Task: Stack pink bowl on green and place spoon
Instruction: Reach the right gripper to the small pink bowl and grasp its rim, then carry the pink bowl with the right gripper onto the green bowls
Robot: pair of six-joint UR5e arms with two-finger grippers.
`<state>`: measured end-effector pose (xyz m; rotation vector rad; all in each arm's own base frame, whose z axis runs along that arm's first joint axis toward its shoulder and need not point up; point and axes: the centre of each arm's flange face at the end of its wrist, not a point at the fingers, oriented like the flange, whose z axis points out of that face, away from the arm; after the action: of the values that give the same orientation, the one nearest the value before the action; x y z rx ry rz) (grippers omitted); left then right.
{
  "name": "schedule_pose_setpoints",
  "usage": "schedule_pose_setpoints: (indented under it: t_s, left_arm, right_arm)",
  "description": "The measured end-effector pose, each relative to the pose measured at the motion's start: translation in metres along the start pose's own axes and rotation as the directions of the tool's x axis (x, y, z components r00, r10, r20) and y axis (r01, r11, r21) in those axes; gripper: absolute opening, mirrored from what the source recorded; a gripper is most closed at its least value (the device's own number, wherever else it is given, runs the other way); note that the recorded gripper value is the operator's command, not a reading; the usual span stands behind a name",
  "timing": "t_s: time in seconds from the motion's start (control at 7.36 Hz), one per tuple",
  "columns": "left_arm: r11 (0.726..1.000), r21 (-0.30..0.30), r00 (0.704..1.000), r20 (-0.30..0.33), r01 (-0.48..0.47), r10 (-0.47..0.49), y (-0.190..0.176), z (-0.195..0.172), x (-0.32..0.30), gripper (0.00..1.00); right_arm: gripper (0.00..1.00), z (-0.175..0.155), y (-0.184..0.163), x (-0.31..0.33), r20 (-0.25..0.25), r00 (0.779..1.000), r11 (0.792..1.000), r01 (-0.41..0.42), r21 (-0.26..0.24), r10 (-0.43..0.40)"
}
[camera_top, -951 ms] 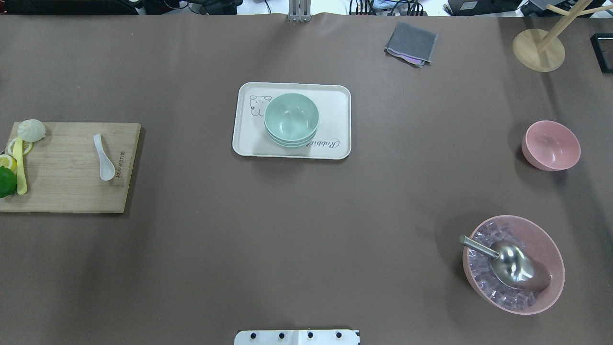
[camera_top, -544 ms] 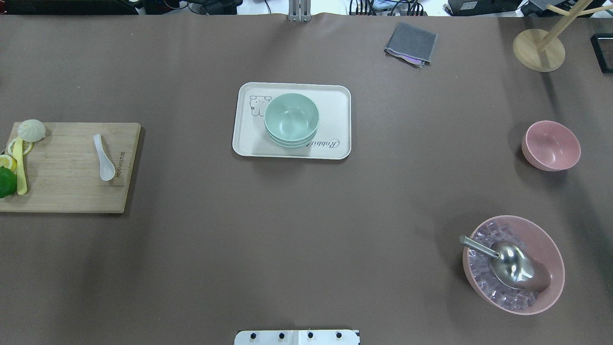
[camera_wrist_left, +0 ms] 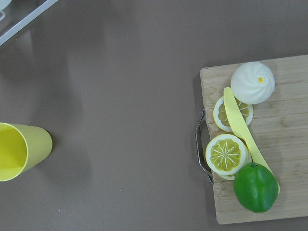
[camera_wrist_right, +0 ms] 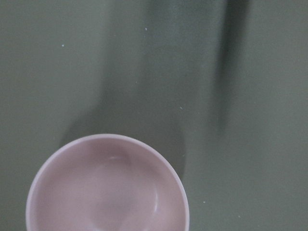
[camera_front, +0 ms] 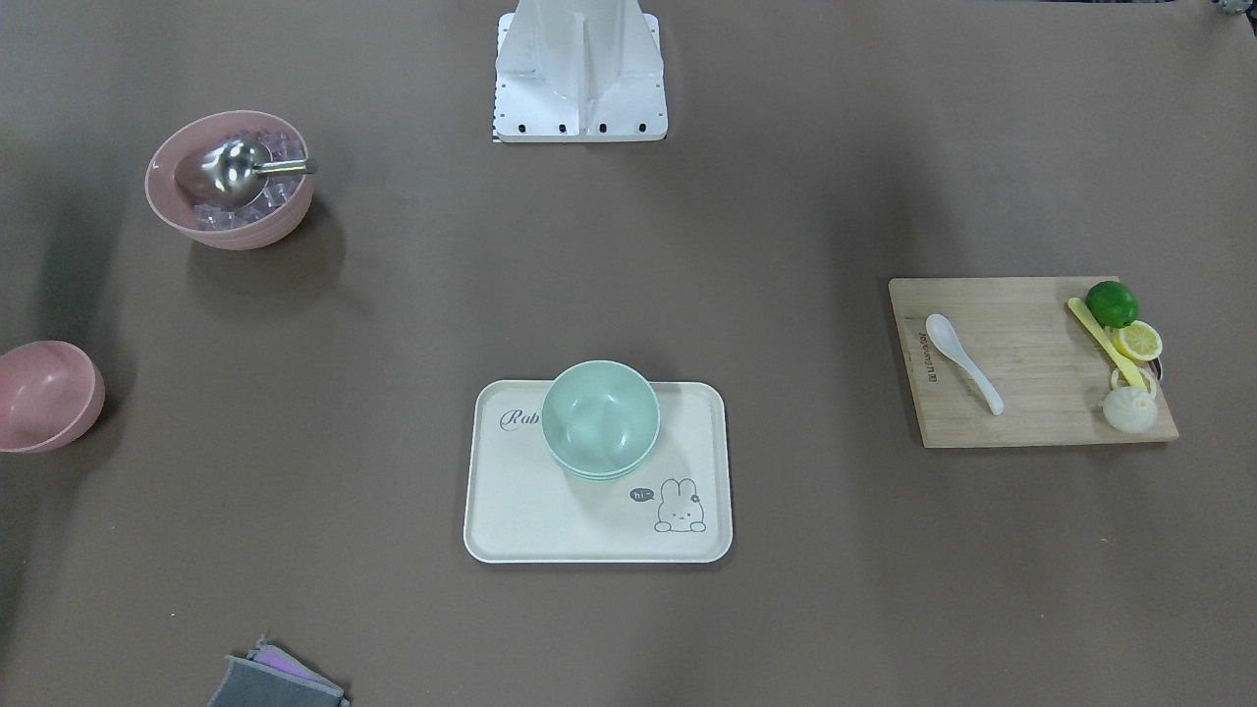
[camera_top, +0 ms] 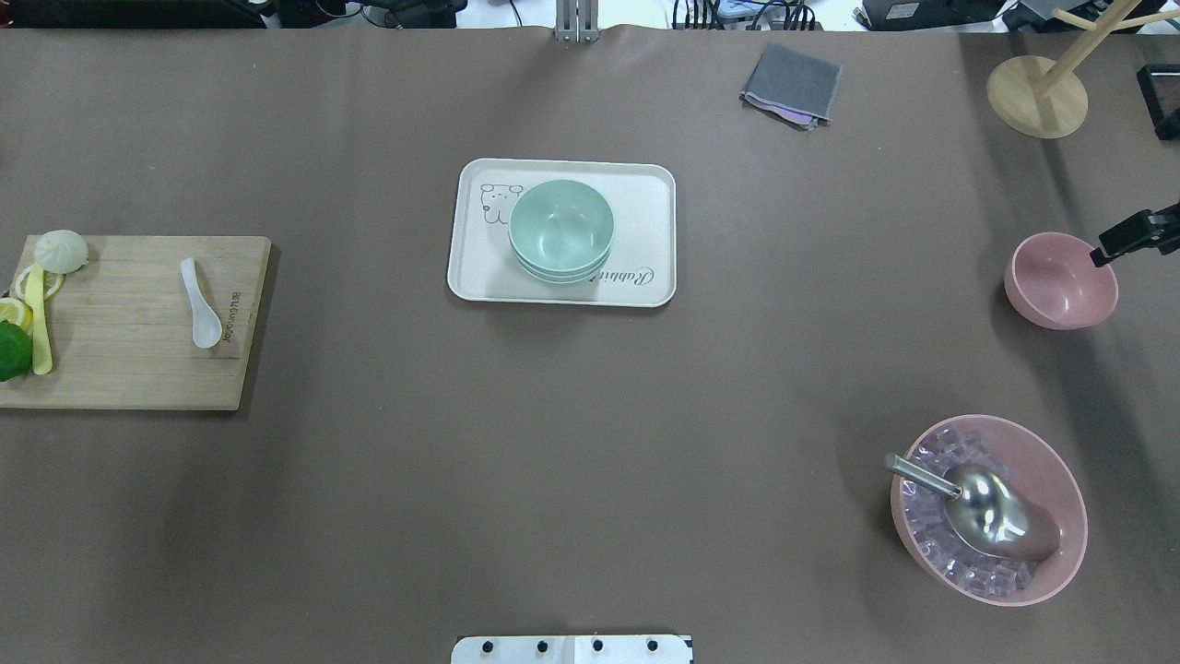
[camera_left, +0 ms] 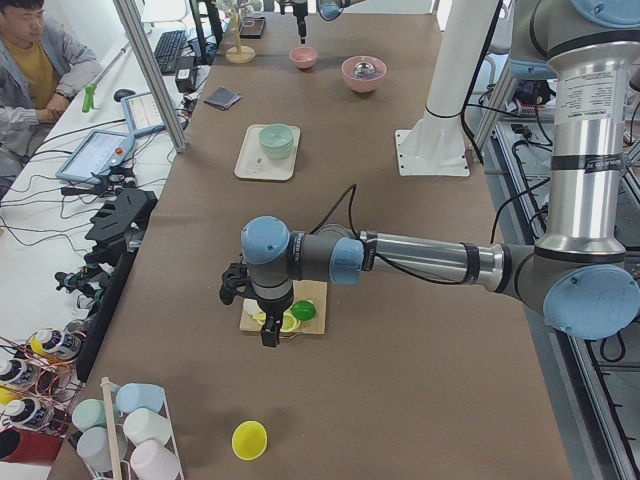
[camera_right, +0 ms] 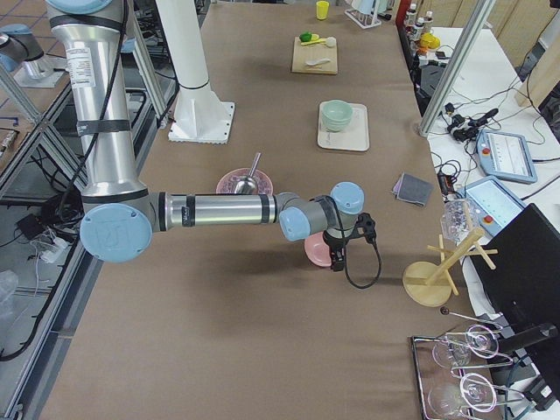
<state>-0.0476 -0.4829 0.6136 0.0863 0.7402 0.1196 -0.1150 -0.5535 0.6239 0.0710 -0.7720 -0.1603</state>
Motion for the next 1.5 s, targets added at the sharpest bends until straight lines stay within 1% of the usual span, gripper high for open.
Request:
schedule_pose_setpoints:
  t_s: [0.14,0.27,0.41,0.82,0.95,1.09,1.22,1.36,1.5]
  left_arm:
    - [1.000,0.013,1.000,0.001,-0.012,0.012,0.000,0.000,0.000,0.98]
    - [0.999,0.029,1.000,0.003,-0.026,0.026,0.002,0.001,-0.001,0.98]
    - [0.999,0.041,0.999,0.006,-0.036,0.036,0.003,0.002,-0.001,0.98]
    - [0.997,0.056,0.999,0.005,-0.050,0.050,0.004,0.003,-0.001,0.98]
    - [0.997,0.057,0.999,0.003,-0.052,0.052,0.004,0.003,0.000,0.98]
    - [0.997,0.054,0.998,-0.001,-0.057,0.057,0.003,0.005,0.003,0.97]
    - [0.997,0.047,0.998,-0.008,-0.065,0.065,0.001,0.008,0.007,0.98]
    - [0.998,0.041,0.998,-0.028,-0.048,0.049,0.000,0.012,0.013,0.98]
    - [0.999,0.040,0.998,-0.056,-0.001,0.003,-0.003,0.014,0.021,0.98]
  right_arm:
    - [0.94,0.016,-0.007,-0.006,-0.022,1.000,1.000,-0.015,-0.016,0.014]
    - [0.49,0.029,-0.009,-0.008,-0.037,0.999,0.999,-0.022,-0.033,0.020]
    - [0.00,0.038,-0.008,-0.008,-0.046,0.999,0.999,-0.026,-0.048,0.024]
    - [0.00,0.047,-0.007,-0.006,-0.051,0.998,0.997,-0.037,-0.065,0.034]
    - [0.00,0.043,-0.011,-0.011,-0.042,0.998,0.997,-0.045,-0.059,0.043]
    - [0.00,0.034,-0.022,-0.025,-0.020,0.998,0.997,-0.067,-0.044,0.066]
    - [0.00,0.021,-0.040,-0.047,0.017,0.994,0.994,-0.108,-0.029,0.108]
    - [0.00,0.003,-0.064,-0.080,0.076,0.984,0.987,-0.163,-0.019,0.164]
    - [0.00,-0.013,-0.089,-0.131,0.139,0.966,0.976,-0.217,-0.027,0.219]
